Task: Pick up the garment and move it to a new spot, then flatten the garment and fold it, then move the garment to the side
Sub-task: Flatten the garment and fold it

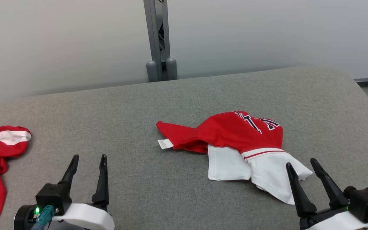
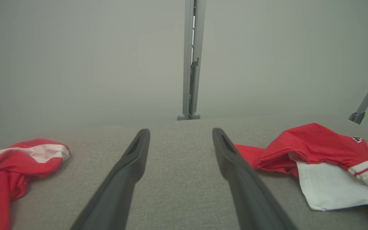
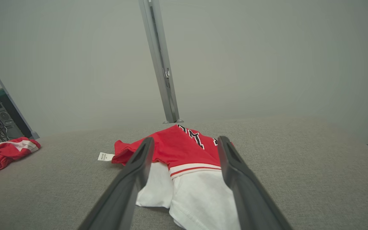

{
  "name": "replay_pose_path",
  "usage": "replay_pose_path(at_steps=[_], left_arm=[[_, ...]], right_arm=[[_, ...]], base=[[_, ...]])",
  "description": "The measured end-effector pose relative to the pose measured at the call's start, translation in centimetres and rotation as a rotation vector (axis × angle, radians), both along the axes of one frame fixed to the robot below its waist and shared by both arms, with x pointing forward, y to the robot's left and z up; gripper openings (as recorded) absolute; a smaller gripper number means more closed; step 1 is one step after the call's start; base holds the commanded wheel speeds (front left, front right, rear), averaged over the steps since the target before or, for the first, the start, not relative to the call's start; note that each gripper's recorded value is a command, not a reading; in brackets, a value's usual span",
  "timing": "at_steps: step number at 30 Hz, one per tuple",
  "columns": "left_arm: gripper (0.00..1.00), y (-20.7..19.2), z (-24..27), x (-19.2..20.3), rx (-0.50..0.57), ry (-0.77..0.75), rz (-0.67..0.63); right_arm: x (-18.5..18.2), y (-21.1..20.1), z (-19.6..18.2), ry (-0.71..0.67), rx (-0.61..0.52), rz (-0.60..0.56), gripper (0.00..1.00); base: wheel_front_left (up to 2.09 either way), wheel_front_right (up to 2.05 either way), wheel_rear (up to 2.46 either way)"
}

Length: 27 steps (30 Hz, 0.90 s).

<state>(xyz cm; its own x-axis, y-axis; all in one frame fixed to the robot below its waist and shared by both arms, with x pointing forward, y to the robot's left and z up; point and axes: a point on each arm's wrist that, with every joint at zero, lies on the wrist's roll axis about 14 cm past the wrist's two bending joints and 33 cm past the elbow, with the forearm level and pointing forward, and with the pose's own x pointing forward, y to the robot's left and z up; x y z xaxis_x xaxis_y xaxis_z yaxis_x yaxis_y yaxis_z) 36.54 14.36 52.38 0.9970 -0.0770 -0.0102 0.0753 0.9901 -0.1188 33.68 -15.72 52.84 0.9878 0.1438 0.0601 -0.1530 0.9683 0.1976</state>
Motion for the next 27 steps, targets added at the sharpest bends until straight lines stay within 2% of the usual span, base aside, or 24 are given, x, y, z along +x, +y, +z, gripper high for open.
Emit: replay_pose_path(at_steps=[6,11,18,27], left_arm=[[1.0,-3.1,1.0,2.0,-0.003,-0.007,-0.114],[1.0,-6.5,0.8,4.5,-0.022,0.047,-0.232],[1.0,-11.7,-4.1,8.5,-0.017,0.309,-0.406],[1.0,-12.8,-11.7,12.9,0.004,0.592,-0.427]], right_arm=[[0.1,-0.1,-0.1,0.005,0.002,-0.003,1.0],[0.5,-0.4,-0.1,0.005,0.006,-0.013,1.0],[1.1,-1.8,-1.2,0.03,0.021,-0.06,1.0],[1.3,-3.9,-3.6,0.091,0.041,-0.137,1.0]], base=[[0.0,0.0,0.0],[0.0,0.0,0.0],[0.0,0.0,0.0],[0.0,0.0,0.0]])
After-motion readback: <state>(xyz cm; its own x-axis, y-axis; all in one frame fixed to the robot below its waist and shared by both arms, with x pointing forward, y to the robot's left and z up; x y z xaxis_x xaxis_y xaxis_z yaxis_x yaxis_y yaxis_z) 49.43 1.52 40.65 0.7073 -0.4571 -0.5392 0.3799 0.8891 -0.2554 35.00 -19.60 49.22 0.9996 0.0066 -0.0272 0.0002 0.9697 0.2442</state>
